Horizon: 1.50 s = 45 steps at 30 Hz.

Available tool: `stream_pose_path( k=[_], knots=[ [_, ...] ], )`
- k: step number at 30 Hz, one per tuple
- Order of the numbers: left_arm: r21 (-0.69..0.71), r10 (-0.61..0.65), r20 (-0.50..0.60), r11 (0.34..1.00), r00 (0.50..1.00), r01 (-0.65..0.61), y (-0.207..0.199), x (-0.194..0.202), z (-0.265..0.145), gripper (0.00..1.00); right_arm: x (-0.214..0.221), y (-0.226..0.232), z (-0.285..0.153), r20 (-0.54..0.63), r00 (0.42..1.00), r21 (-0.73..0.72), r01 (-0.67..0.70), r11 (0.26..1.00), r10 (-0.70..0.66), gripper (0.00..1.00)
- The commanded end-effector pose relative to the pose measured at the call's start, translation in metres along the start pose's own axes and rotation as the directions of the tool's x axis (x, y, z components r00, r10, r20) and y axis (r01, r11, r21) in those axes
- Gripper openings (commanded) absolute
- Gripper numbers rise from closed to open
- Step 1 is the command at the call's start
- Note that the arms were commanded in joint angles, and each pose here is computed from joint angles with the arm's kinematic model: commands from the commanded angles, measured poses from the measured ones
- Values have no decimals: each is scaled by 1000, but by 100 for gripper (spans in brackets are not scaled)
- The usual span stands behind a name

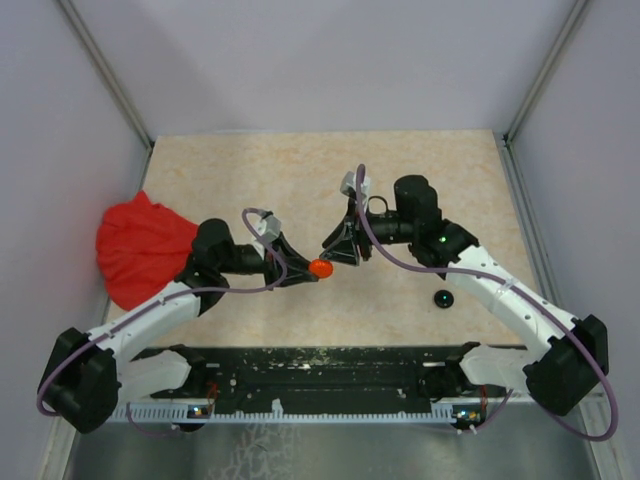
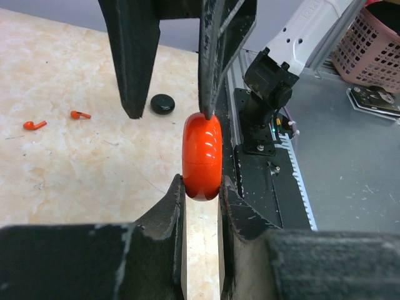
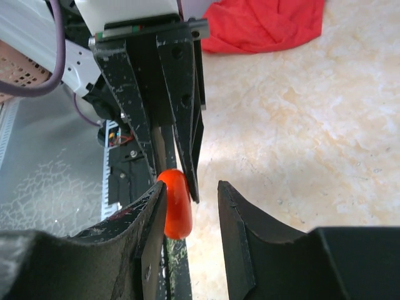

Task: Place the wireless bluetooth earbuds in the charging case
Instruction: Open the charging case.

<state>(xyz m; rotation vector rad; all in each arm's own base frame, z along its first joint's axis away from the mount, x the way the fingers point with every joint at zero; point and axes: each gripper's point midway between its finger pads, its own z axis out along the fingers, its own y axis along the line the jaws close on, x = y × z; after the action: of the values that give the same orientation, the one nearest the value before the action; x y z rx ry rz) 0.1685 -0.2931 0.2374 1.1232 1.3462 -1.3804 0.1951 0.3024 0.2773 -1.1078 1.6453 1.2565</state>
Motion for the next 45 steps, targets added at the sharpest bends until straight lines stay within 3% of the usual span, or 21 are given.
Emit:
stream_pose_path(
  k=[1,7,13,17,28,37,45],
  knots=[
    [24,23,8,999,1000,-23,-8,0,-1,0,-35,6,-7,73,994,29,75,997,-76,38],
    [-5,19,31,1000,999,-19,-6,0,-2,0,-30,9,-7,58,995,6,78,997,-78,39],
    [-25,2,47,1000,999,0,-1,-2,0,0,-13,15,-5,28,996,-52,87,995,-86,53],
    [-20,-21,77,1000,997,23,-2,-8,1,0,0,13,-1,5,998,-73,69,995,-69,57],
    [18,-31,97,999,995,30,-8,-11,2,0,10,-3,2,-25,998,-1,58,998,-58,50],
    [20,-49,57,999,997,48,-7,0,2,0,-6,-15,-8,13,996,132,81,988,-83,45],
    [19,-56,47,998,997,55,-8,3,1,0,-9,-18,-11,27,996,152,81,985,-86,43]
  ],
)
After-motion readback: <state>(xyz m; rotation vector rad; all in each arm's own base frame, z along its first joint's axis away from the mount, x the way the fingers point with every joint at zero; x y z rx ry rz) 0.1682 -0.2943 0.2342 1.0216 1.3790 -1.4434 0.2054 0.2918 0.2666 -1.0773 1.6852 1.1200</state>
